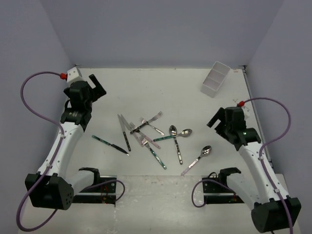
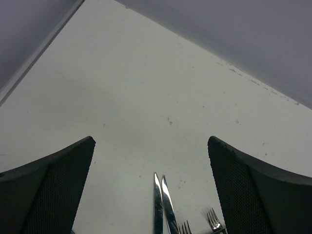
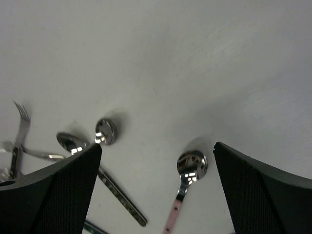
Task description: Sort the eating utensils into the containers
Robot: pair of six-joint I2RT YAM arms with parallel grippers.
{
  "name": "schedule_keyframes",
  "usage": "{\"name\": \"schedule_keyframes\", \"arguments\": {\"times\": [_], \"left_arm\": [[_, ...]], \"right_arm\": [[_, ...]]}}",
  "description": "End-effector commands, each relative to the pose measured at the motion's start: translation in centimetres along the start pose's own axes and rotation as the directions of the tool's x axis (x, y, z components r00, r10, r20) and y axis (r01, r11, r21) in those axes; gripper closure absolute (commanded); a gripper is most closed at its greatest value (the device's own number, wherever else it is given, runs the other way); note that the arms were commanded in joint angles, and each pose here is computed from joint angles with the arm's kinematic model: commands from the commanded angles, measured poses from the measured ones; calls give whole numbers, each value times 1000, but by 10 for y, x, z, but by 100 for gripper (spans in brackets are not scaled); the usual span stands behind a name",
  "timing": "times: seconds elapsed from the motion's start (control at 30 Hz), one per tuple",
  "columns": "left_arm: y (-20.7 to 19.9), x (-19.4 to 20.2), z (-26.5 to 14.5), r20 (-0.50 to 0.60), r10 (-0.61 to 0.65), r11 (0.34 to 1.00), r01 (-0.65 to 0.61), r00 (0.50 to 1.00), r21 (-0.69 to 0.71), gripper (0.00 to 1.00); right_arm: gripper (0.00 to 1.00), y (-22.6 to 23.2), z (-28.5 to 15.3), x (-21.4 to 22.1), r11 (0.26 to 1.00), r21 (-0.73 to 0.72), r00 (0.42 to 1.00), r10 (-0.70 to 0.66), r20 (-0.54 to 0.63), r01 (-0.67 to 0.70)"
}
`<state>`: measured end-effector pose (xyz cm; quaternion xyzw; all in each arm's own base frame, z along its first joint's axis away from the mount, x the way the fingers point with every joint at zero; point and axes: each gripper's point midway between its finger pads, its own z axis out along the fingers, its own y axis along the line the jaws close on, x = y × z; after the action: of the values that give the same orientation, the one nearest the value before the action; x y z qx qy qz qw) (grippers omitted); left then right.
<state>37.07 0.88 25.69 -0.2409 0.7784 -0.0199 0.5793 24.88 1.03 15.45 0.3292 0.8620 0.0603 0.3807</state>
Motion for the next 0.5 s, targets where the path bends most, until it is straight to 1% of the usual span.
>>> {"name": "schedule_keyframes", "arguments": {"times": [0.0,0.03,0.07,0.1,0.13,0.2,0.27,0.33,0.37,0.47], "left_arm": [[-7,-3,5,14,-18,999,18,1000,28,0],[-5,-2,5,10,-16,1000,16,1000,23,0],[-5,-1,5,10,-16,1000,16,1000,21,0],[-4,-1,5,10,-16,1000,16,1000,21,0],[-4,0,5,8,-15,1000,15,1000,17,0],[-3,1,5,5,-14,1000,14,1000,17,0],[-3,3,5,-1,-15,1000,15,1000,17,0],[-4,4,5,-6,-17,1000,18,1000,22,0],[-3,5,5,-7,-18,1000,19,1000,21,0],[-3,7,5,-15,-18,1000,18,1000,22,0]], "right_arm": [[1,-17,-7,69,992,123,984,43,-172,-22],[1,-26,-6,89,988,149,971,63,-231,-28],[1,-28,-5,100,985,161,963,103,-250,-63],[1,-31,-4,110,983,168,957,114,-268,-71],[1,-35,1,125,983,164,943,134,-304,-87],[1,-27,6,138,987,120,931,143,-335,-109],[1,-27,7,158,990,112,907,126,-402,-88],[1,-25,9,165,992,109,900,102,-423,-61],[2,-27,11,171,992,121,893,77,-443,-25],[8,-23,15,181,992,121,878,40,-476,20]]}}
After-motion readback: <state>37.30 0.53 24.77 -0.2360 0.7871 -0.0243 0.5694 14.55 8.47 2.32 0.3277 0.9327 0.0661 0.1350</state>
